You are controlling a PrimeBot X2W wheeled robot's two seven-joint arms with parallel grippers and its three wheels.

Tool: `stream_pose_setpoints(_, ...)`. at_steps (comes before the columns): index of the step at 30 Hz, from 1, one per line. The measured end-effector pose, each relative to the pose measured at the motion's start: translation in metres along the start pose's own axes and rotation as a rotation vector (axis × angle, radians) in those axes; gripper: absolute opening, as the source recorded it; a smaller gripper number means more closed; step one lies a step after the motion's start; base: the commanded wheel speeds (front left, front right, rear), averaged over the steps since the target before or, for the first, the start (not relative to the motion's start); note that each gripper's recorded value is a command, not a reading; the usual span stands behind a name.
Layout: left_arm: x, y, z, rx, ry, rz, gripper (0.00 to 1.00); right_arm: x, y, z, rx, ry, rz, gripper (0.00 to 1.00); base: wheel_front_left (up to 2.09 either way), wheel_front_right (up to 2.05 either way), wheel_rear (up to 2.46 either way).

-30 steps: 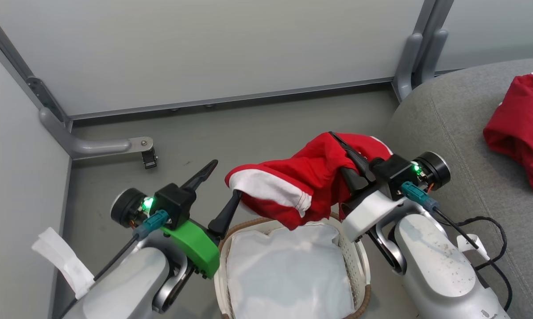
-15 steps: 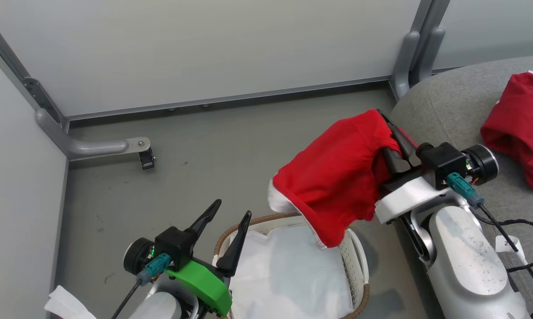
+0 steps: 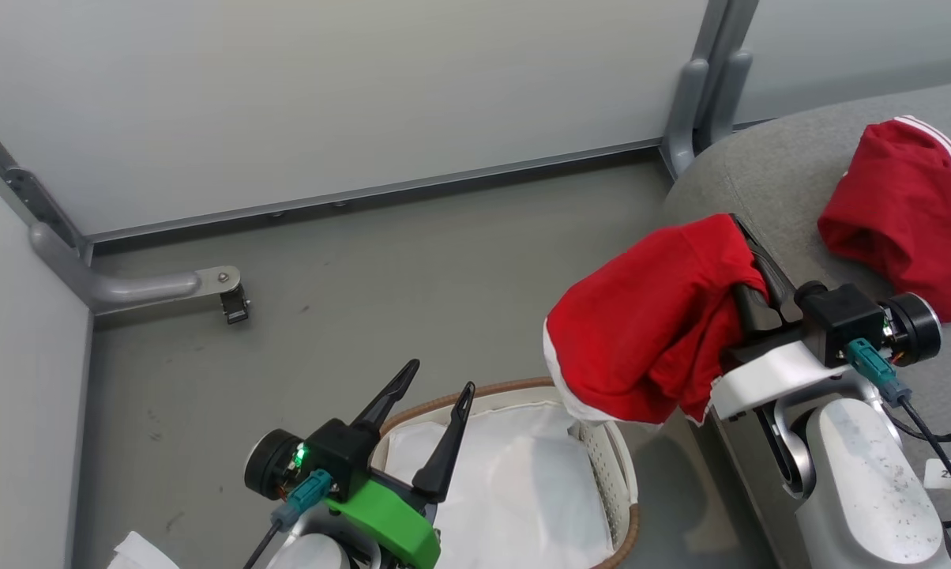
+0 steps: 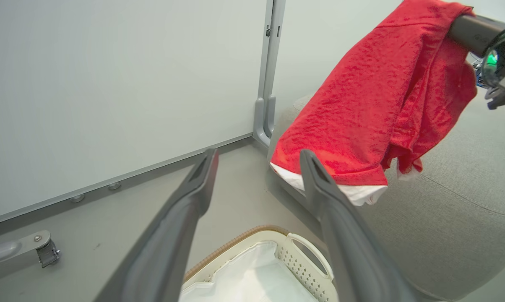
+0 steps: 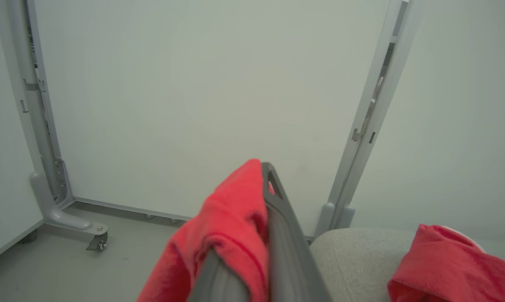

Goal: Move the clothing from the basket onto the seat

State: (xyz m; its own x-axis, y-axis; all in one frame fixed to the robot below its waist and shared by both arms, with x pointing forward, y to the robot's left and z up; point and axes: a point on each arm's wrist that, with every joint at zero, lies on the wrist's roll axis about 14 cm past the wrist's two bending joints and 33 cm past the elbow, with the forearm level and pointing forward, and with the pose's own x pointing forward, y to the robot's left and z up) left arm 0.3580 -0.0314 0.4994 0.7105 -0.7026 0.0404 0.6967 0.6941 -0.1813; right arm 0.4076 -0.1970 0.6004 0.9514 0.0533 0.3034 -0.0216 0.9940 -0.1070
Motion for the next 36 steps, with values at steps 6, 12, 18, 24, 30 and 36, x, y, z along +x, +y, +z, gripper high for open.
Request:
stream_pose_setpoints(6,0.013,-0.013,-0.004,-0.001,0.008,-0.057,1.00,-0.020,-0.028,-0.003,-0.009,0.022,-0.082,0.00,0.00,0.00,0.00)
stream_pose_setpoints(12,0.032,-0.035,-0.015,-0.007,0.031,-0.153,1.00,-0.049,-0.062,-0.009,-0.013,0.061,-0.191,0.00,0.00,0.00,0.00)
stream_pose_setpoints(18,0.048,-0.060,-0.028,-0.014,0.064,-0.266,1.00,-0.077,-0.094,-0.013,-0.028,0.099,-0.298,0.00,0.00,0.00,0.00)
stream_pose_setpoints(24,0.061,-0.082,-0.040,-0.027,0.089,-0.363,1.00,-0.101,-0.120,-0.017,-0.049,0.135,-0.387,0.00,0.00,0.00,0.00)
stream_pose_setpoints(30,0.067,-0.083,-0.051,-0.049,0.107,-0.388,1.00,-0.109,-0.133,-0.028,-0.061,0.180,-0.433,0.00,0.00,0.00,0.00)
stream_pose_setpoints(36,0.068,-0.071,-0.055,-0.050,0.113,-0.367,1.00,-0.073,-0.137,-0.017,-0.094,0.130,-0.401,0.00,0.00,0.00,0.00)
